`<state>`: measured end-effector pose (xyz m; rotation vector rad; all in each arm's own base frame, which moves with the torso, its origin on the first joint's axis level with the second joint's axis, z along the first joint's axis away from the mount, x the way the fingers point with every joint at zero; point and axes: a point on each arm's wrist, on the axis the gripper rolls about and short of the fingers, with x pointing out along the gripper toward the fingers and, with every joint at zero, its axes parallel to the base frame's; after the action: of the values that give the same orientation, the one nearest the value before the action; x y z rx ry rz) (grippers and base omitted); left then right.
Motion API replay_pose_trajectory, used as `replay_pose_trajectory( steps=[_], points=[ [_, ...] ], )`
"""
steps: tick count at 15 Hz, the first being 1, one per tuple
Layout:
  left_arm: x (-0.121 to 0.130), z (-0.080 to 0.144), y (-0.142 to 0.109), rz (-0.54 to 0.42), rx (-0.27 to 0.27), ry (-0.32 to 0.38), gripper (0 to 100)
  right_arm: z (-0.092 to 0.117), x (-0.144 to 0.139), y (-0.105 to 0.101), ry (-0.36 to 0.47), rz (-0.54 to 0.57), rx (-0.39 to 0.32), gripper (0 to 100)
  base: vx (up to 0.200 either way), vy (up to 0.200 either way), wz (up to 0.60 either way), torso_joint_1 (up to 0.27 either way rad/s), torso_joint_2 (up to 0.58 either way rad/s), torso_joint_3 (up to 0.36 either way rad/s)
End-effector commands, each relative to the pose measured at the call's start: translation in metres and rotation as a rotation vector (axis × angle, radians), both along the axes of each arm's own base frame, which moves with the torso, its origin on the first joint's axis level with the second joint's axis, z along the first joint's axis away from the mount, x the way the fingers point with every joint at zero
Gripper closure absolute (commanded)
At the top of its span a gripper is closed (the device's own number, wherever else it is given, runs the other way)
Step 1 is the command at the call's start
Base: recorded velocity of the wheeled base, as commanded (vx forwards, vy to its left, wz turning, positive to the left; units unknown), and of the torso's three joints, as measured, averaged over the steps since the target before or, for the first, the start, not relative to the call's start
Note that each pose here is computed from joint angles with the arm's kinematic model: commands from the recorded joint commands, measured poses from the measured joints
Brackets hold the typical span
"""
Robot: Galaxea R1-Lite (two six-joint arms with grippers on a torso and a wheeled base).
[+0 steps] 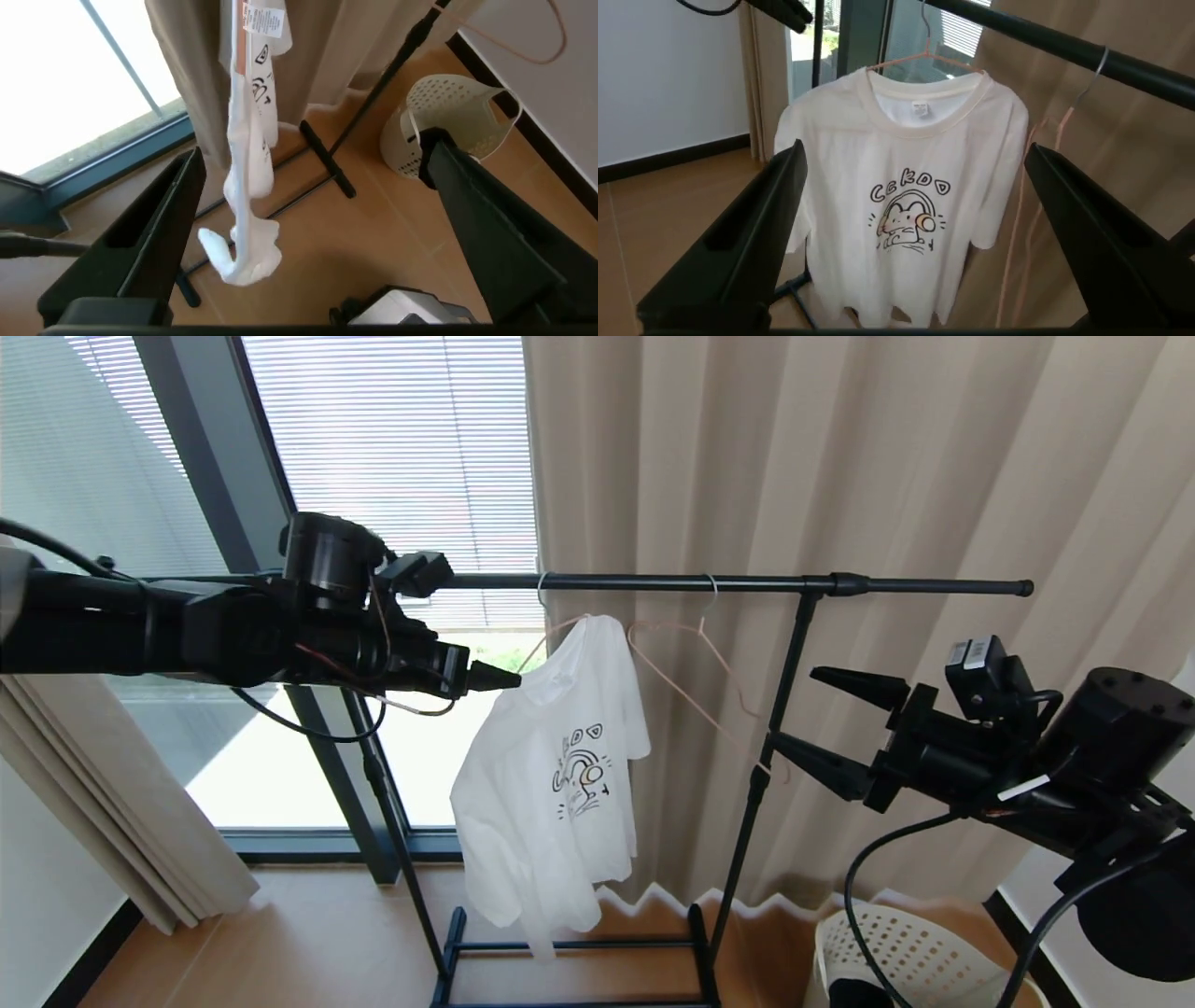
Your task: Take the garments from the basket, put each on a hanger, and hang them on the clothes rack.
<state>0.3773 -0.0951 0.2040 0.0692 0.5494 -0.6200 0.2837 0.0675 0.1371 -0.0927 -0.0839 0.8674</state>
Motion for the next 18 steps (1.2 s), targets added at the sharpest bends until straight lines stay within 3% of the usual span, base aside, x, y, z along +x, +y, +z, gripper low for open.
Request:
replay_pose_trajectory(
  steps=[1, 3, 4, 5, 8, 12, 15, 17, 18],
  points=[
    [-0.131, 0.038, 0.031, 0.005, -0.012, -0.063, 0, 0.011, -0.036, -0.022, 0.01, -0.08, -0.006, 0, 0.0, 0.0, 0.0, 0.0, 0.0, 0.0],
    [-0.191, 0.023, 0.05, 0.034, -0.023, -0.097, 0, 0.004, -0.064, -0.041, 0.063, -0.192, -0.015, 0, 0.0, 0.0, 0.0, 0.0, 0.0, 0.0],
    [-0.201, 0.016, 0.054, 0.046, -0.023, -0.099, 0, 0.002, -0.07, -0.043, 0.073, -0.213, -0.018, 0, 0.0, 0.0, 0.0, 0.0, 0.0, 0.0],
    [-0.226, -0.005, 0.062, 0.068, -0.018, -0.111, 0, -0.006, -0.092, -0.046, 0.084, -0.303, -0.061, 0, 0.0, 0.0, 0.0, 0.0, 0.0, 0.0],
    [-0.254, -0.029, 0.069, 0.156, 0.011, -0.156, 0, -0.021, -0.12, -0.044, 0.097, -0.517, -0.182, 0, 0.0, 0.0, 0.0, 0.0, 0.0, 0.0],
    [-0.28, -0.052, 0.082, 0.242, 0.025, -0.142, 0, -0.016, -0.161, -0.047, 0.183, -0.527, -0.2, 0, 0.0, 0.0, 0.0, 0.0, 0.0, 0.0],
    [-0.304, -0.067, 0.086, 0.28, 0.022, -0.167, 0, -0.014, -0.202, -0.053, 0.172, -0.539, -0.199, 0, 0.0, 0.0, 0.0, 0.0, 0.0, 0.0],
    [-0.33, -0.095, 0.087, 0.285, 0.019, -0.164, 0, -0.033, -0.249, -0.059, 0.223, -0.562, -0.226, 0, 0.0, 0.0, 0.0, 0.0, 0.0, 0.0],
    [-0.335, -0.099, 0.088, 0.288, 0.019, -0.172, 0, -0.037, -0.259, -0.061, 0.212, -0.563, -0.223, 0, 0.0, 0.0, 0.0, 0.0, 0.0, 0.0]
  ],
)
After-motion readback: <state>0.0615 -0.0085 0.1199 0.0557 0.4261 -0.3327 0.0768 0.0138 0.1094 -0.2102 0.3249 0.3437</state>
